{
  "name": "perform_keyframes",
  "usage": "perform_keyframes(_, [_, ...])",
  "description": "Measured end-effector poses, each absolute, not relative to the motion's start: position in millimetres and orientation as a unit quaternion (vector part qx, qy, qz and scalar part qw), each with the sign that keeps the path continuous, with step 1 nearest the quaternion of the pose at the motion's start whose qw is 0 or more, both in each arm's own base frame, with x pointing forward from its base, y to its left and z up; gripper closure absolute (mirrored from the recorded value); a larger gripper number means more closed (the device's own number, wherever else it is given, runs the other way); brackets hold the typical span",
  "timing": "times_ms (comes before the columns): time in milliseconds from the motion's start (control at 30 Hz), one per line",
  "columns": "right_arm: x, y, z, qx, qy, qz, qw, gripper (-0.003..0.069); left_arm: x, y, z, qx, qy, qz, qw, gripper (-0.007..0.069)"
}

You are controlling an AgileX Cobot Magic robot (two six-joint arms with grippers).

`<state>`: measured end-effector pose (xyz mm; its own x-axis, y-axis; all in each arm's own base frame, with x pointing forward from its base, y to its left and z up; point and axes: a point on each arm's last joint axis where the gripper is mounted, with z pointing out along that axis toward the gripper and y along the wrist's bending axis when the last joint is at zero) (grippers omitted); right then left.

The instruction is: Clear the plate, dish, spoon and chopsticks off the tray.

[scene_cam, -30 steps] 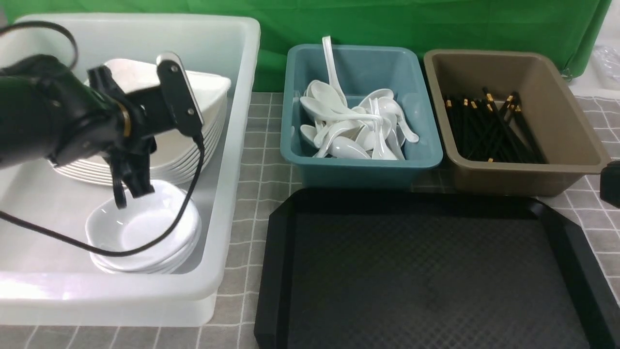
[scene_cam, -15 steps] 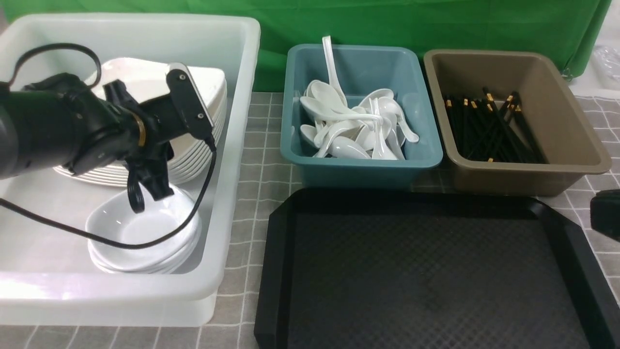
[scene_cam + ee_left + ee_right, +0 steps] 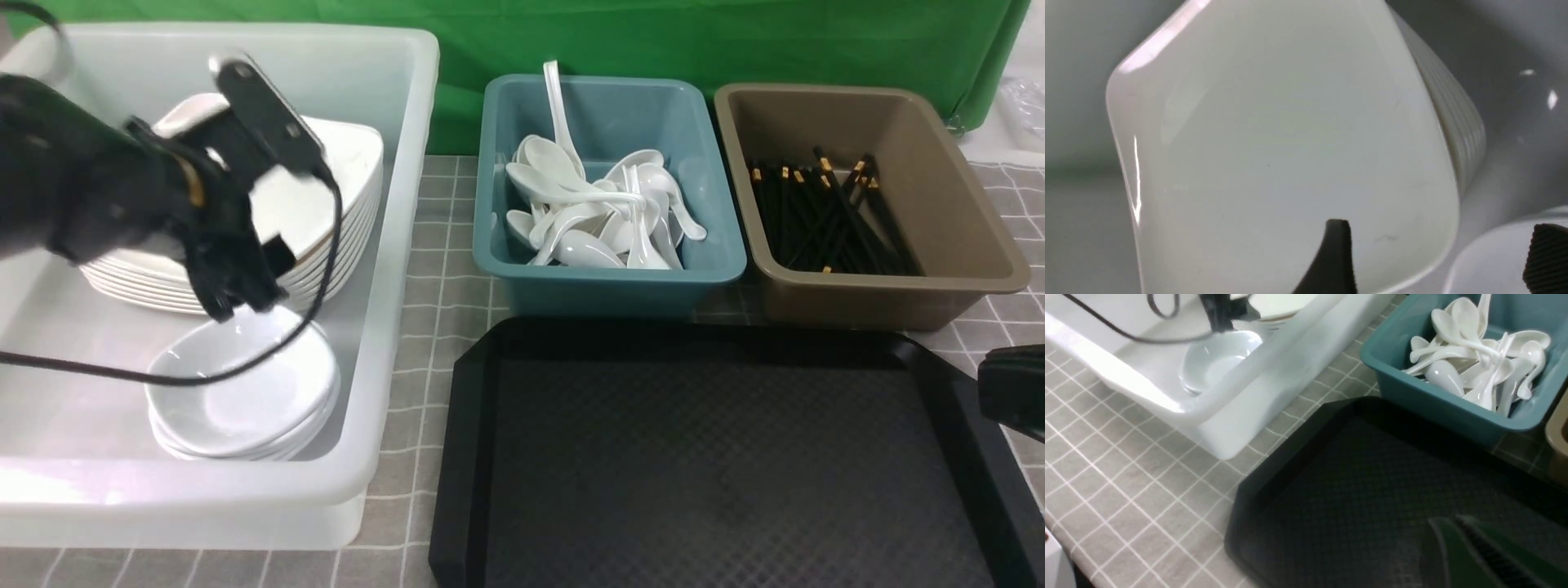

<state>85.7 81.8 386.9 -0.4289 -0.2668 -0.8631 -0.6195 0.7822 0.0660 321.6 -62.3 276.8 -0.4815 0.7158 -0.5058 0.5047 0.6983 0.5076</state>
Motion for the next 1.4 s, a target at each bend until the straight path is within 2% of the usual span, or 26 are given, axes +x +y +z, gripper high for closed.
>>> perform_keyframes(67, [86, 82, 387, -0.272, 0.823, 0.190, 0.462, 0.0616, 296, -66, 311, 0.312, 0.854, 0.103, 0.403, 0.0041])
perform_keyframes(133, [86, 82, 387, -0.273, 0.822, 0.190, 0.462, 0.0612, 264, -71, 346, 0.276, 0.841, 0.053, 0.462, 0.0106])
perform_keyframes(200, [85, 82, 387, -0.273, 0.822, 0.190, 0.462, 0.0609, 244, -72, 362, 0.263, 0.829, 0.026, 0.492, 0.0156])
perform_keyframes(233, [85, 82, 387, -0.273, 0.822, 0.190, 0.462, 0.0606, 219, -72, 377, 0.251, 0.813, -0.003, 0.526, 0.0258])
perform_keyframes(267, [85, 82, 387, -0.273, 0.822, 0.190, 0.462, 0.0606, 216, -72, 380, 0.249, 0.809, -0.008, 0.533, 0.0258])
perform_keyframes(300, [85, 82, 387, -0.273, 0.822, 0.190, 0.462, 0.0605, 187, -69, 386, 0.237, 0.791, -0.042, 0.562, 0.0410])
perform_keyframes(333, [85, 82, 387, -0.273, 0.822, 0.190, 0.462, 0.0603, 174, -67, 388, 0.234, 0.780, -0.054, 0.578, 0.0472])
perform_keyframes(367, [85, 82, 387, -0.273, 0.822, 0.190, 0.462, 0.0603, 156, -63, 386, 0.230, 0.766, -0.068, 0.597, 0.0531])
perform_keyframes(433, [85, 82, 387, -0.273, 0.822, 0.190, 0.462, 0.0601, 132, -56, 377, 0.217, 0.743, -0.087, 0.627, 0.0592])
perform_keyframes(500, [85, 82, 387, -0.273, 0.822, 0.190, 0.462, 0.0601, 123, -53, 372, 0.211, 0.734, -0.093, 0.638, 0.0603])
perform_keyframes(567, [85, 82, 387, -0.273, 0.822, 0.190, 0.463, 0.0596, 107, -46, 354, 0.192, 0.718, -0.107, 0.660, 0.0615])
perform_keyframes(767, [85, 82, 387, -0.273, 0.822, 0.190, 0.463, 0.0581, 88, -37, 326, 0.174, 0.697, -0.111, 0.687, 0.0615])
perform_keyframes(1167, [86, 82, 387, -0.271, 0.822, 0.190, 0.463, 0.0545, 90, -38, 286, 0.182, 0.732, -0.105, 0.648, 0.0614])
perform_keyframes(1300, [92, 79, 384, -0.245, 0.826, 0.184, 0.474, 0.0537, 90, -38, 281, 0.182, 0.737, -0.104, 0.643, 0.0614])
perform_keyframes(1400, [100, 66, 373, -0.196, 0.827, 0.159, 0.503, 0.0540, 90, -38, 275, 0.183, 0.742, -0.103, 0.637, 0.0614])
